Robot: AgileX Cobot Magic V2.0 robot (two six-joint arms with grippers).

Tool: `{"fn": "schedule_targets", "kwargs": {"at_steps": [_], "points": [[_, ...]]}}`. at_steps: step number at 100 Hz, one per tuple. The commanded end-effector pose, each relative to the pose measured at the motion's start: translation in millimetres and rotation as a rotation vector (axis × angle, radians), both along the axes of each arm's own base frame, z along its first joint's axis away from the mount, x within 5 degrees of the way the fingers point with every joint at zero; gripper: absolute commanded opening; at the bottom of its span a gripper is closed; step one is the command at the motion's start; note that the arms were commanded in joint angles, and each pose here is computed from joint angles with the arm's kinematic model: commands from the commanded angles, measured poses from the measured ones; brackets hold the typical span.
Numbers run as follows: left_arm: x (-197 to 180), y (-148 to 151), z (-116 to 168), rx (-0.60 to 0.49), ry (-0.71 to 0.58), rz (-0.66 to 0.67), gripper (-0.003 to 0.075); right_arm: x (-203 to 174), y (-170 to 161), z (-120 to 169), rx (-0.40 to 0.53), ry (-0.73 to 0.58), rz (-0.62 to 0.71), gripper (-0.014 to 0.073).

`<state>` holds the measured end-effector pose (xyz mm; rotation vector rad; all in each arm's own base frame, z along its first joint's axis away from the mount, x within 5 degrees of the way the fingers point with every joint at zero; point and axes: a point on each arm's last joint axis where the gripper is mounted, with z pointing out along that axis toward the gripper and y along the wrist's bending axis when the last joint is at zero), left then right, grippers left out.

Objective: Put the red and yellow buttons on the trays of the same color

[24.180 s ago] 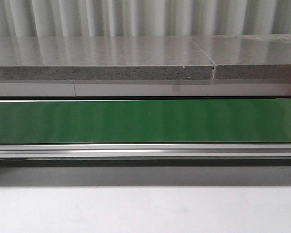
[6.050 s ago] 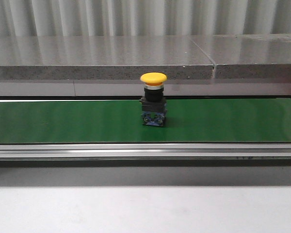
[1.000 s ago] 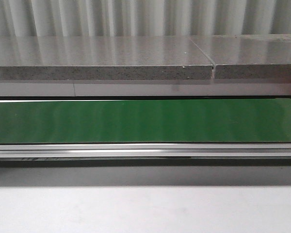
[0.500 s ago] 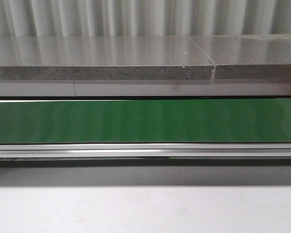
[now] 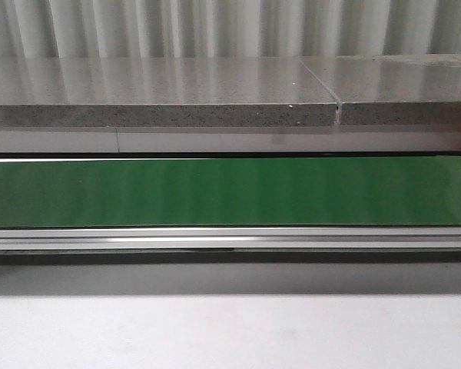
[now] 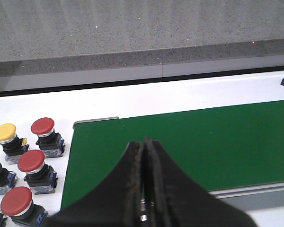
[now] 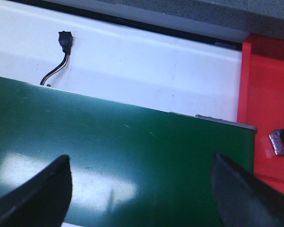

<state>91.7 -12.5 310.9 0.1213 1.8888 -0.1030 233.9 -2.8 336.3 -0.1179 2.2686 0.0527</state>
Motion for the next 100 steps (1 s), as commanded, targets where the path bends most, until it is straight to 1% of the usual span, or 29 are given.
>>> {"fn": "schedule_targets", "kwargs": {"at_steps": [1,8,17,22,27,29,41,45,69,90,97,100], "points": [[2.0,0.0,15.6,-0.017,-0.102,0.004,-0.002,-13.1,0.0,17.1,-0.011,-0.129,-0.008,0.0591],[2.0,0.0,15.6,-0.017,-0.102,0.004,-0.002,-23.1,0.8,15.8,-0.01,-0.133,-0.007,0.0578],[2.0,0.0,15.6,-0.017,-0.102,0.004,-0.002,-35.4,1.5,13.6,-0.009,-0.132,-0.006,0.0486],[2.0,0.0,15.6,-0.017,-0.102,0.004,-0.002,-41.5,2.0,11.0,-0.008,-0.129,-0.005,0.0409],[2.0,0.0,15.6,-0.017,-0.102,0.004,-0.002,-46.9,2.2,8.0,-0.01,-0.128,-0.005,0.0302],[2.0,0.0,15.6,-0.017,-0.102,0.004,-0.002,-49.0,2.3,6.7,-0.012,-0.128,-0.005,0.0273],[2.0,0.0,15.6,-0.017,-0.102,0.004,-0.002,-57.6,2.4,1.7,-0.015,-0.141,-0.008,0.0001],[2.0,0.0,15.6,-0.017,-0.102,0.004,-0.002,-59.1,2.4,0.6,-0.015,-0.146,-0.009,-0.007],[2.0,0.0,15.6,-0.017,-0.102,0.004,-0.002,-61.3,3.0,-3.0,-0.012,-0.115,-0.004,-0.006],[2.0,0.0,15.6,-0.015,-0.102,0.004,-0.0015,-61.3,3.0,-3.1,-0.012,-0.114,-0.004,-0.006],[2.0,0.0,15.6,-0.015,-0.102,0.004,0.0022,-61.3,3.0,-3.1,-0.012,-0.114,-0.004,-0.006],[2.0,0.0,15.6,-0.015,-0.102,0.004,0.0059,-61.3,3.0,-3.1,-0.012,-0.114,-0.004,-0.006]]}}
